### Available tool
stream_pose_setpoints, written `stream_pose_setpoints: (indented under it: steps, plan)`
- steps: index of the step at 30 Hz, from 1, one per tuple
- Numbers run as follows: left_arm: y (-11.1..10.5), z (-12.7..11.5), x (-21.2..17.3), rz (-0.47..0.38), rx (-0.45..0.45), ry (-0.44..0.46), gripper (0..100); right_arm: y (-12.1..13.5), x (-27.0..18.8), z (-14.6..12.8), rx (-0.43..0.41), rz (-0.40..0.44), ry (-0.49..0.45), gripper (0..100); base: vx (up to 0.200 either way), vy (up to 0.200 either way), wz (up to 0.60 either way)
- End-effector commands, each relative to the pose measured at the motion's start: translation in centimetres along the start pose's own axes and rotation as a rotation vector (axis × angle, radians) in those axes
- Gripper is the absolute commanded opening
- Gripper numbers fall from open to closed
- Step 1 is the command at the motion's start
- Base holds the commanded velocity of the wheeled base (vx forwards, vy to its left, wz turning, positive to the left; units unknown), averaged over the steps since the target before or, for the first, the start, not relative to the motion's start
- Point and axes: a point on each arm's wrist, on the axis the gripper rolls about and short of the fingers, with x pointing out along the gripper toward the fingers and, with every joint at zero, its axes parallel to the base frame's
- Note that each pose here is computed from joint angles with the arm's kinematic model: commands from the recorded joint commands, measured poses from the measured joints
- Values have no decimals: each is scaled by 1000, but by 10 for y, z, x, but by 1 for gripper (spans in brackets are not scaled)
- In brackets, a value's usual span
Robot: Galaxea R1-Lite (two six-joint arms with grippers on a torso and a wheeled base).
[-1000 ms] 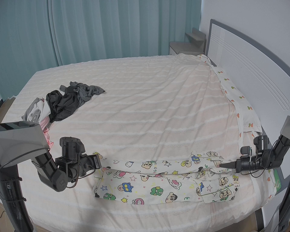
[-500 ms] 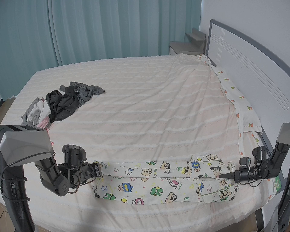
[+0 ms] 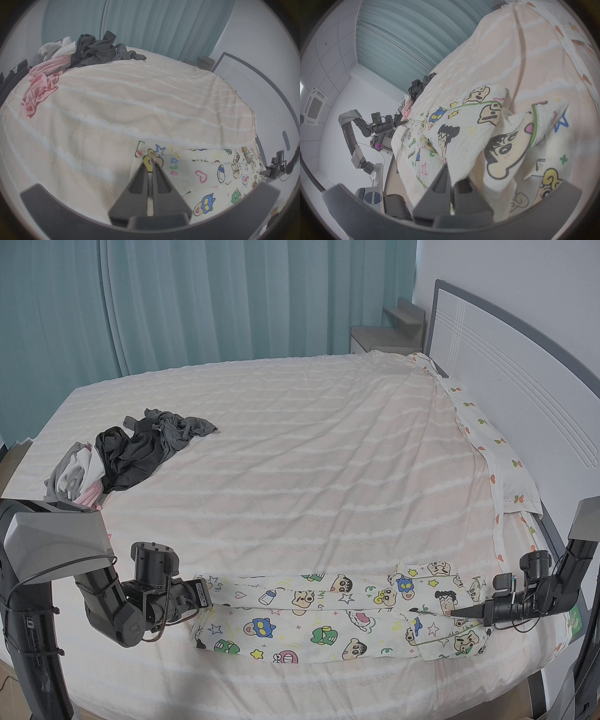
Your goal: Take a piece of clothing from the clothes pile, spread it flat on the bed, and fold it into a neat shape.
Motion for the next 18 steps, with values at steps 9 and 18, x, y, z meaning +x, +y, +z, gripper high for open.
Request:
stream_pose_setpoints:
  steps: [9,18]
  plan:
    - [11,-1,-5,28,-27,6,100,-1,-38,9,-6,-80,-99,100,0,0,0]
    - [34,27,-25,24,-226,-89,100,6,-81,26,-49,-131,-226,100,0,0,0]
